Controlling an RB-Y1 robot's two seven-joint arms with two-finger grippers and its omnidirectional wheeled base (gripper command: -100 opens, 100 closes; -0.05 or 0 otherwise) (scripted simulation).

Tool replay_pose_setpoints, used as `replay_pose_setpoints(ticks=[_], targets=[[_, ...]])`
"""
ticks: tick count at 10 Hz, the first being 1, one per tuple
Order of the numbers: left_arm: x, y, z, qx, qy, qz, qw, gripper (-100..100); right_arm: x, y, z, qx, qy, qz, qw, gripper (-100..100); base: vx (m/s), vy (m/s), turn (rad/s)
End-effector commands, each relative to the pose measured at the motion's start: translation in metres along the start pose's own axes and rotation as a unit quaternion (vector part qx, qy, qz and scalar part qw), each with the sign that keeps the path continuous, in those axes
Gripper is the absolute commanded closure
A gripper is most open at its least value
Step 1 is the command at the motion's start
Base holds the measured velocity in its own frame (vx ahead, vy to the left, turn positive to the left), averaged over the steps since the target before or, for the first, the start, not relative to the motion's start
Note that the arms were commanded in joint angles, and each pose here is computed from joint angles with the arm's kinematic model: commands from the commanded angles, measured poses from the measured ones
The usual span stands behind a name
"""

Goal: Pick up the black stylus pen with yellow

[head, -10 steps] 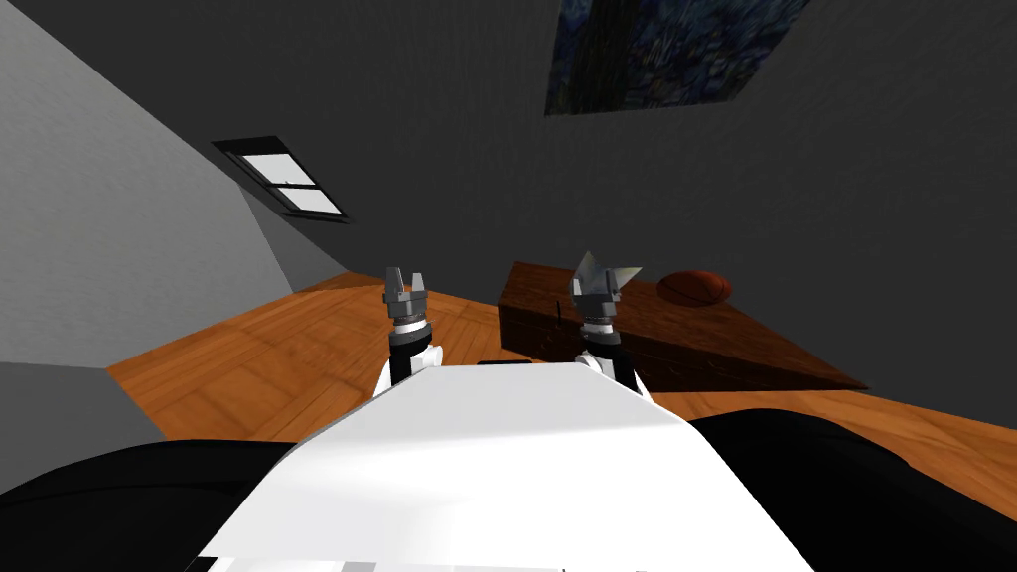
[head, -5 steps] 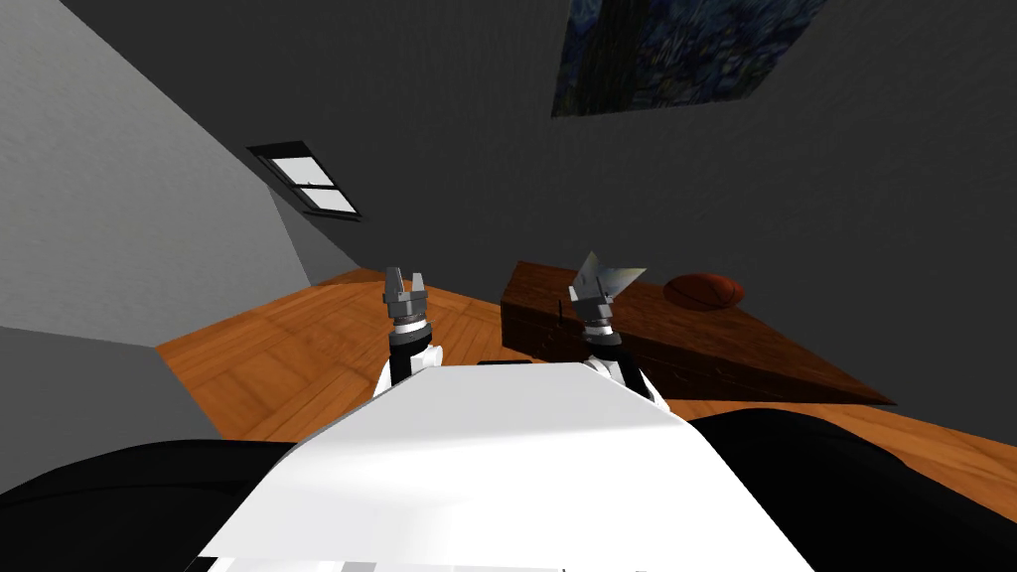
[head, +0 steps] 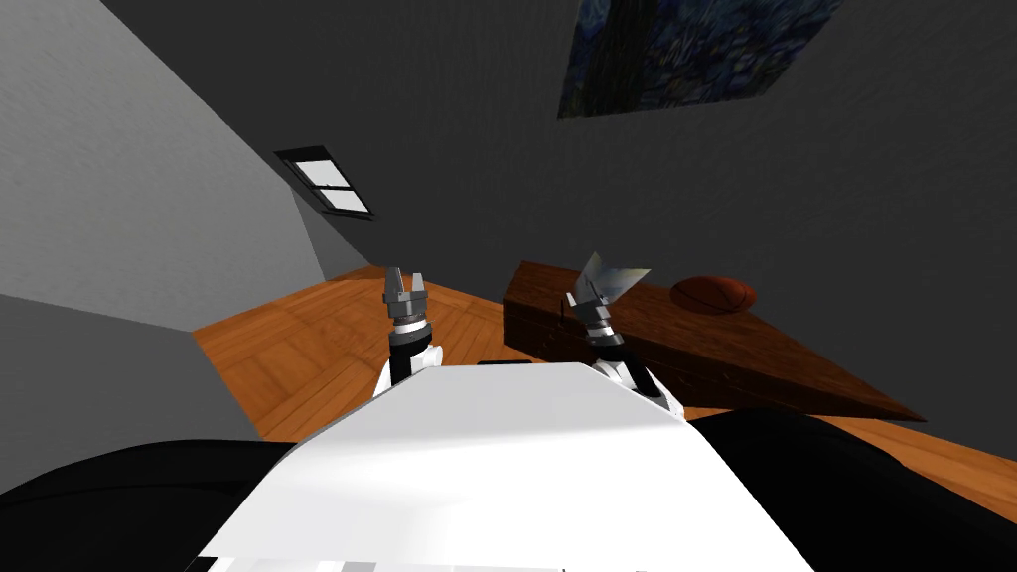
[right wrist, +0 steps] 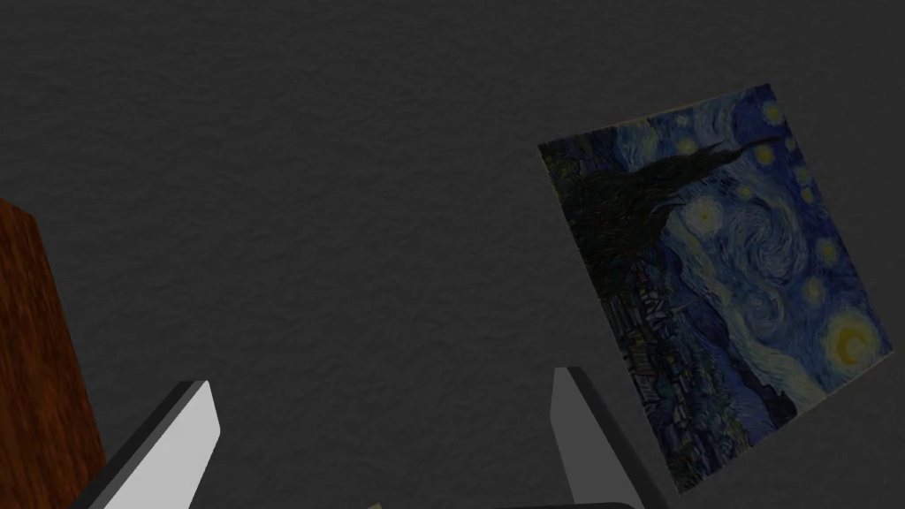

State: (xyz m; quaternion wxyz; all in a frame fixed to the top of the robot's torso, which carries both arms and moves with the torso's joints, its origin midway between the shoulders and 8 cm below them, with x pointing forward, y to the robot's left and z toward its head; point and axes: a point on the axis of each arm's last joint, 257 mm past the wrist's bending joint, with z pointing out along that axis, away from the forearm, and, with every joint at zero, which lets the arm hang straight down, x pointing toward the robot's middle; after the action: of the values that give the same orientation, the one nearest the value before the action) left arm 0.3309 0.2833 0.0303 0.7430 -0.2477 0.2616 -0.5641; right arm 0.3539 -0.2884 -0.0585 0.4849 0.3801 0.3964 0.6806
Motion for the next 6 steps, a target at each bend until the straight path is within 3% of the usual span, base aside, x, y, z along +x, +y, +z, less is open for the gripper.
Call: replay_pose_setpoints(ticks=[1,3,4,6], targets=[[0.0,0.0,0.0,0.0,0.0,0.0,1.0,0,-0.012,-0.018,-0.008,0.037,-0.006,0.015,0.9992,-100,-0.05,-0.008,0.163],[0.0,0.0,0.0,0.0,0.0,0.0,1.0,0,-0.009,-0.019,-0.007,0.048,0.011,0.003,0.9988,-100,-0.031,-0.007,0.027],[0.0,0.0,0.0,0.0,0.0,0.0,1.0,0,-0.022,-0.035,-0.015,0.077,-0.001,0.018,0.9969,-100,-0.034,0.0,0.138],[0.0,0.0,0.0,0.0,0.0,0.0,1.0,0,-0.019,-0.036,-0.014,0.091,0.019,0.004,0.9957,-100,-0.026,-0.004,0.04]])
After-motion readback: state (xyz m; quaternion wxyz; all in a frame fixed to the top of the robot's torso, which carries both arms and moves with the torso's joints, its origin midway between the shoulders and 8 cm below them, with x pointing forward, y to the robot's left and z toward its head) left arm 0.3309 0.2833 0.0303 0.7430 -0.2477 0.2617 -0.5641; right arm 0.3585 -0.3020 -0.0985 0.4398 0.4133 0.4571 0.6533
